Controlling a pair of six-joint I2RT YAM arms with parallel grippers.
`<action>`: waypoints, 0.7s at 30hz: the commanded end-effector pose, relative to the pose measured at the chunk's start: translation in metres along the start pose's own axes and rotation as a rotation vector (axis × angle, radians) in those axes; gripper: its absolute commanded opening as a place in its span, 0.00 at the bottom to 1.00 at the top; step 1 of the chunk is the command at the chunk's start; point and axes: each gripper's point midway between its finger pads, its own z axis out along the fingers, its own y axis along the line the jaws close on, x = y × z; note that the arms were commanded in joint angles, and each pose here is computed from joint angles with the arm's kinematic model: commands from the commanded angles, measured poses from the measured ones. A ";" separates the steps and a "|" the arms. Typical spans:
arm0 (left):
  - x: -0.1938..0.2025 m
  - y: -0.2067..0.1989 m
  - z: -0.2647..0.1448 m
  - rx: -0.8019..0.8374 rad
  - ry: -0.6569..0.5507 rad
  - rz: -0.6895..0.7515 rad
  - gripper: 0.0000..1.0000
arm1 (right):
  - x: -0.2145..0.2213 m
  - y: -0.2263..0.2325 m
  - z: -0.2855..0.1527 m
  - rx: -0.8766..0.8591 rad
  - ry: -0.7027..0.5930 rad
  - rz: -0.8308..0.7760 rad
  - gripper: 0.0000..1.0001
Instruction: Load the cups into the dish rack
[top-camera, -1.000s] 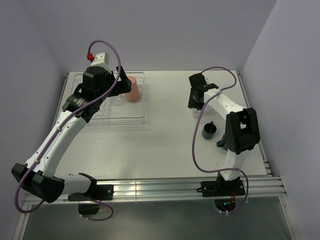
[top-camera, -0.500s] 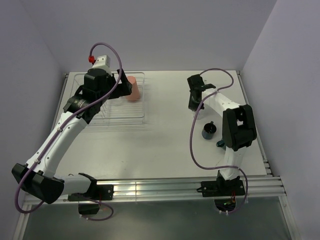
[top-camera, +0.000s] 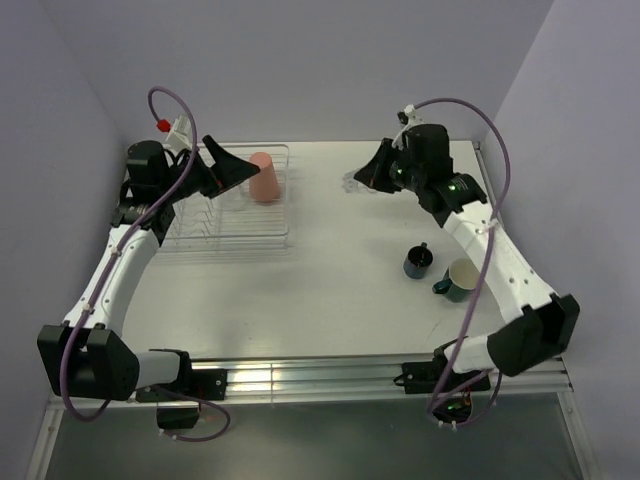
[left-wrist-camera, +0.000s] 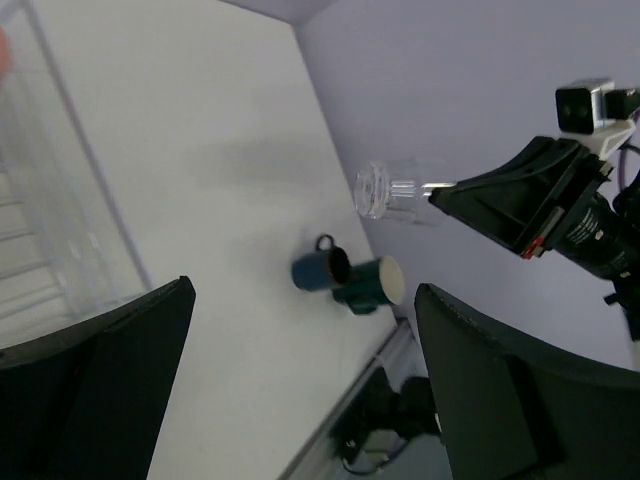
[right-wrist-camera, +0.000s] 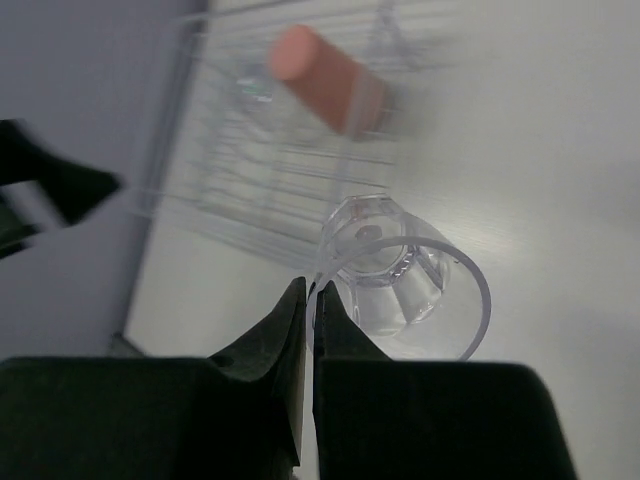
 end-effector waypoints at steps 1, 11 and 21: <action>0.008 -0.065 -0.013 0.337 0.091 0.022 0.99 | -0.010 0.090 -0.031 -0.381 -0.022 0.028 0.00; 0.017 -0.075 -0.006 0.418 0.103 0.022 0.99 | -0.001 0.174 -0.039 -0.751 0.046 0.159 0.00; 0.025 -0.061 0.013 0.330 0.118 0.039 0.96 | 0.001 0.204 -0.046 -0.946 0.103 0.263 0.00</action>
